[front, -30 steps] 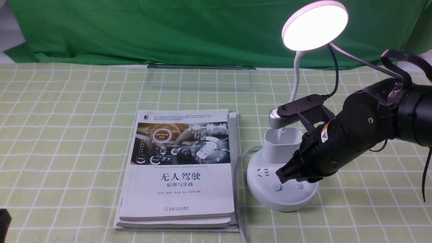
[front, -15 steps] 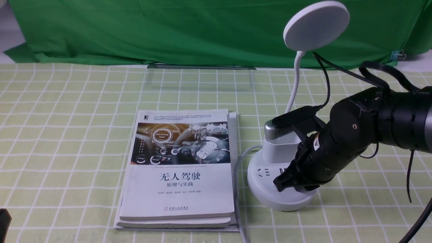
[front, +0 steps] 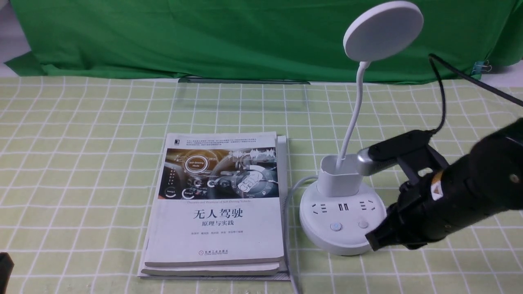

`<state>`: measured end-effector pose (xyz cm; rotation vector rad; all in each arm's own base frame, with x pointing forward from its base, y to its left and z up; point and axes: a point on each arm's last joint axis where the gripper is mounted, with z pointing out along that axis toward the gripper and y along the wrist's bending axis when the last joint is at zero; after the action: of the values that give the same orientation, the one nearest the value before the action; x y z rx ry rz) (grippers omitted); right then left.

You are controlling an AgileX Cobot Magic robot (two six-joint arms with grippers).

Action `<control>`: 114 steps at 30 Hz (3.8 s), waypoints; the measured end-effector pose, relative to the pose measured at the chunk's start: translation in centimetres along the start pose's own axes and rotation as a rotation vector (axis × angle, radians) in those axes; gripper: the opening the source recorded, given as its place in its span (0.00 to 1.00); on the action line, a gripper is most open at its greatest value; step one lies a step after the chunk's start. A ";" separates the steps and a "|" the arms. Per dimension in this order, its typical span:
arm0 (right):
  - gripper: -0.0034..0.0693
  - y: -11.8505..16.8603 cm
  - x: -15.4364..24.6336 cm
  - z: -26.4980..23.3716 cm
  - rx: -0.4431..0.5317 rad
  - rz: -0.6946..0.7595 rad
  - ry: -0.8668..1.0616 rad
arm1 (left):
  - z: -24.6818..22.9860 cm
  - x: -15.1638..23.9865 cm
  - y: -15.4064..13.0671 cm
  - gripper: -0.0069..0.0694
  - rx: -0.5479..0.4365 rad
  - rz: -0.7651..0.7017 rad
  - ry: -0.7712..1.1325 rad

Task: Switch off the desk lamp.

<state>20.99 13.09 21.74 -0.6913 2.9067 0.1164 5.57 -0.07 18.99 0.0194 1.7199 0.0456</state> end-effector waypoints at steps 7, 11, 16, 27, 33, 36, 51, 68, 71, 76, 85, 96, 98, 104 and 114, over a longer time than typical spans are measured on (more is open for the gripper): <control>0.10 -0.3 4.3 -3.2 -0.011 0.013 -0.120 | 0.0 0.0 0.0 0.09 0.000 0.000 0.000; 0.10 -0.4 6.2 -5.1 -0.018 0.011 -0.189 | 0.0 0.0 0.0 0.09 0.000 0.000 0.000; 0.10 -0.4 7.2 -7.3 -0.031 0.009 -0.334 | 0.0 0.0 0.0 0.09 0.000 0.000 0.000; 0.11 -1.9 8.4 -8.2 0.067 -0.009 -0.570 | 0.0 0.0 0.0 0.09 0.000 0.000 0.000; 0.10 -4.0 13.8 -4.7 0.173 0.101 -0.847 | 0.0 0.0 0.0 0.09 0.000 0.000 0.000; 0.10 -4.4 15.8 -3.2 0.226 0.123 -0.943 | 0.0 0.0 0.0 0.09 0.000 0.000 0.000; 0.10 -4.5 20.3 0.9 0.343 0.220 -1.047 | 0.0 0.0 0.0 0.09 0.000 0.000 0.000; 0.09 -4.5 20.3 1.0 0.344 0.219 -1.044 | 0.0 0.0 0.0 0.09 0.000 0.000 0.000; 0.09 -4.5 20.3 1.0 0.344 0.219 -1.043 | 0.0 0.0 0.0 0.09 0.000 0.000 0.000; 0.09 -4.5 20.3 1.0 0.344 0.219 -1.043 | 0.0 0.0 0.0 0.09 0.000 0.000 0.000; 0.09 -4.5 20.3 1.0 0.344 0.219 -1.043 | 0.0 0.0 0.0 0.09 0.000 0.000 0.000; 0.09 -4.5 20.3 1.0 0.343 0.220 -1.043 | 0.0 0.0 0.0 0.09 0.000 0.000 0.000; 0.09 -4.5 20.3 1.0 0.343 0.220 -1.043 | 0.0 0.0 0.0 0.09 0.000 0.000 0.000; 0.09 -4.5 20.3 1.0 0.343 0.220 -1.043 | 0.0 0.0 0.0 0.09 0.000 0.000 0.000; 0.09 -4.5 20.3 1.0 0.343 0.220 -1.042 | 0.0 0.0 0.0 0.09 0.000 0.000 0.000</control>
<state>5.19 0.24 17.23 -0.1466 1.9069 -0.0072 5.57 -0.07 18.99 0.0194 1.7199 0.0456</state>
